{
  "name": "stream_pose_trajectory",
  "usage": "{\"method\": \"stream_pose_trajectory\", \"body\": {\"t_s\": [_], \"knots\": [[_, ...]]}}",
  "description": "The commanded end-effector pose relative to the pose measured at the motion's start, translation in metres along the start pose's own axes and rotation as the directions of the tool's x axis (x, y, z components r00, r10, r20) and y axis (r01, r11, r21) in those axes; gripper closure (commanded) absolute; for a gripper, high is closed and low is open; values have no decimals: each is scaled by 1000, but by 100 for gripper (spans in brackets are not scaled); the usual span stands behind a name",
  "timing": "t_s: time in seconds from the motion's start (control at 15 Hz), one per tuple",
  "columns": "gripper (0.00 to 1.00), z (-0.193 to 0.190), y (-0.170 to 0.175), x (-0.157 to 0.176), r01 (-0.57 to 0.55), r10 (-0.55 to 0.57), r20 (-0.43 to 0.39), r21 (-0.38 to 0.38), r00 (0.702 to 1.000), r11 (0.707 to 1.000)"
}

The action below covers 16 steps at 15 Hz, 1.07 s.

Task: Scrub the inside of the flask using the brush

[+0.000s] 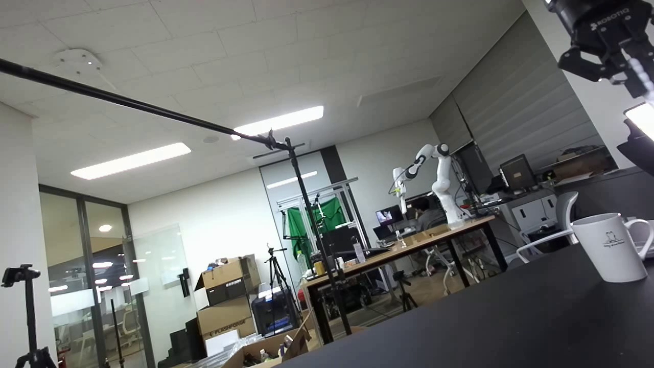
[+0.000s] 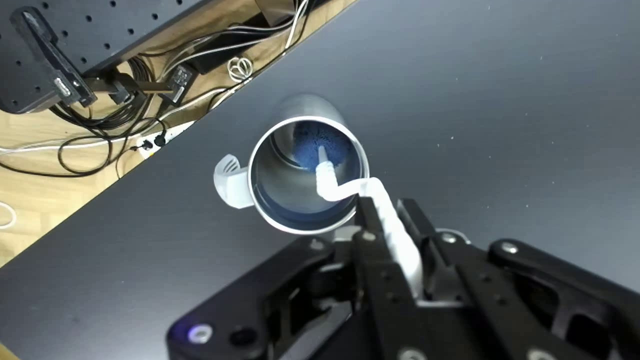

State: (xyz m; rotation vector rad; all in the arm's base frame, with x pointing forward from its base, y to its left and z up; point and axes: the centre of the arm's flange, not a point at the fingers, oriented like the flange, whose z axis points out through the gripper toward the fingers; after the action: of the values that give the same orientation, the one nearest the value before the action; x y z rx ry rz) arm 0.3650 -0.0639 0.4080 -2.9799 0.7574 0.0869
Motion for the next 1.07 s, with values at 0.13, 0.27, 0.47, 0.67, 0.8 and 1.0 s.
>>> {"method": "stream_pose_trajectory", "body": {"t_s": [0.13,0.27,0.47,0.67,0.8,1.0], "knots": [[96,-56,-19,-43,62,-60,33,-69,998,996],[96,-58,-15,-45,73,-72,20,-59,997,996],[96,-41,-8,-29,57,-57,-2,-30,998,998],[96,-9,-4,-5,32,-32,10,-2,999,999],[96,13,-3,6,26,-26,37,6,999,1000],[96,24,-9,7,50,-50,60,4,997,999]]}}
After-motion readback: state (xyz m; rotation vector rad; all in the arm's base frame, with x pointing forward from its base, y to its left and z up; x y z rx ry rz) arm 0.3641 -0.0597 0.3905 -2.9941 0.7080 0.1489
